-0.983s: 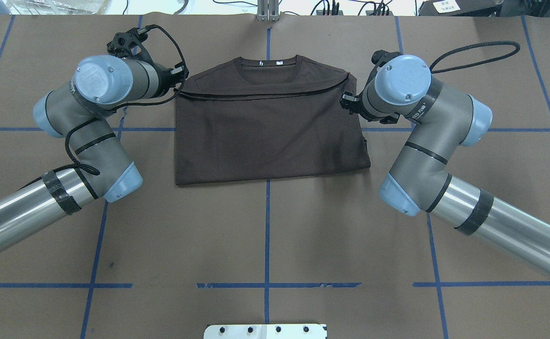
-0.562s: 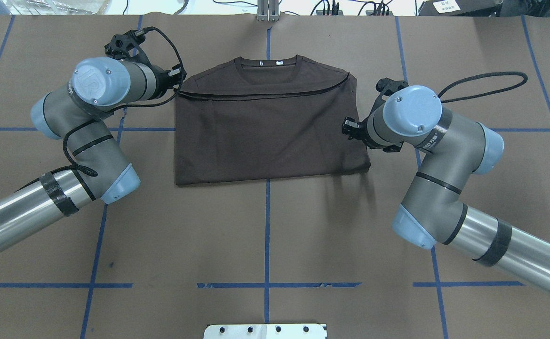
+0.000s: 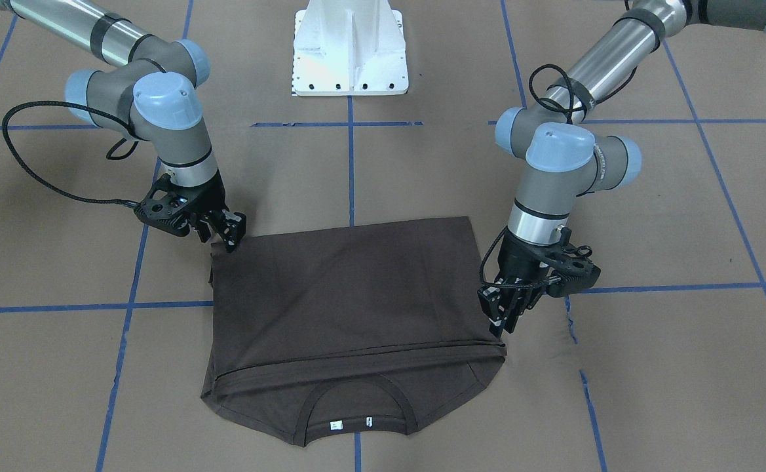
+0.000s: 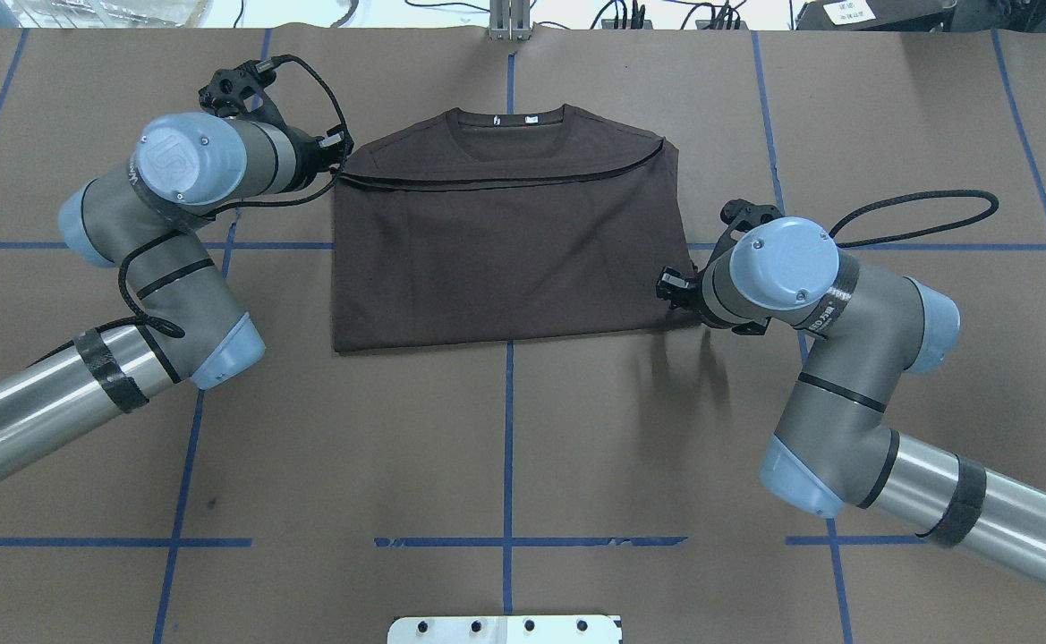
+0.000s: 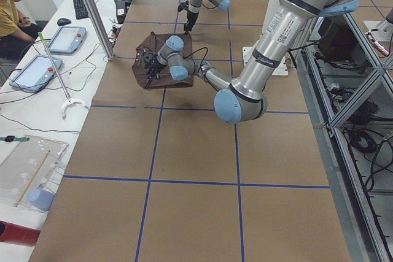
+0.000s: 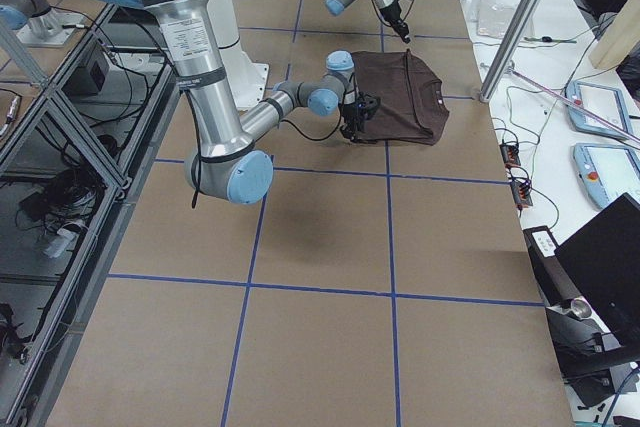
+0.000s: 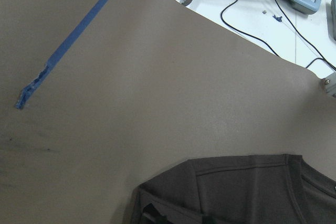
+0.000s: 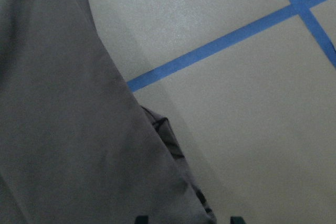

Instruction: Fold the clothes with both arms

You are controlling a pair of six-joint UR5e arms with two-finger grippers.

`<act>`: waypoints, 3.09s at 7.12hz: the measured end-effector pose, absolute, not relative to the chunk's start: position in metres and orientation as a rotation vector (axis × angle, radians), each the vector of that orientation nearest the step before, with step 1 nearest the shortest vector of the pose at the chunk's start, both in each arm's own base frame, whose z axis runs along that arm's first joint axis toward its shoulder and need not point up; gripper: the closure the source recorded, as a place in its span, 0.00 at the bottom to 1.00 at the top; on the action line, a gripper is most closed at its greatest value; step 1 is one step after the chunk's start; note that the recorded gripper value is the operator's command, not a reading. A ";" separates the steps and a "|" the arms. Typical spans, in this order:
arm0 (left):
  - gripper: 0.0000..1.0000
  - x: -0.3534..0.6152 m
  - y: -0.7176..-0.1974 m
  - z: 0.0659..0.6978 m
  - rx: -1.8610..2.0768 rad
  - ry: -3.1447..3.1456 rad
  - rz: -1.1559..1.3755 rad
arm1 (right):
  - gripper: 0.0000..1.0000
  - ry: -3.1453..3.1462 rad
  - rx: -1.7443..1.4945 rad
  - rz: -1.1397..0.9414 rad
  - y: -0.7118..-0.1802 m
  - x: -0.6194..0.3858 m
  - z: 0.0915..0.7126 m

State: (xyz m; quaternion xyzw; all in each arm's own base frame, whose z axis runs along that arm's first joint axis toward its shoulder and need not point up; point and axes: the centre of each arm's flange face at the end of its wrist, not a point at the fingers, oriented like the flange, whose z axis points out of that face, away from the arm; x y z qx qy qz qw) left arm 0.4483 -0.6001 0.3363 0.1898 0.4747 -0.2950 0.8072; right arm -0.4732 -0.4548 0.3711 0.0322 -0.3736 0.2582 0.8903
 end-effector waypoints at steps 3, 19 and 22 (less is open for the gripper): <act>0.65 0.448 -0.600 0.339 0.406 1.011 -0.632 | 1.00 -0.763 0.062 0.537 -0.455 -0.477 0.377; 0.46 0.470 -0.429 0.285 0.015 1.228 -0.599 | 0.00 -1.068 -0.046 0.595 -0.301 -0.374 0.265; 0.42 0.510 -0.382 0.297 -0.025 1.062 -0.647 | 0.00 -1.049 -0.011 0.646 -0.328 -0.374 0.272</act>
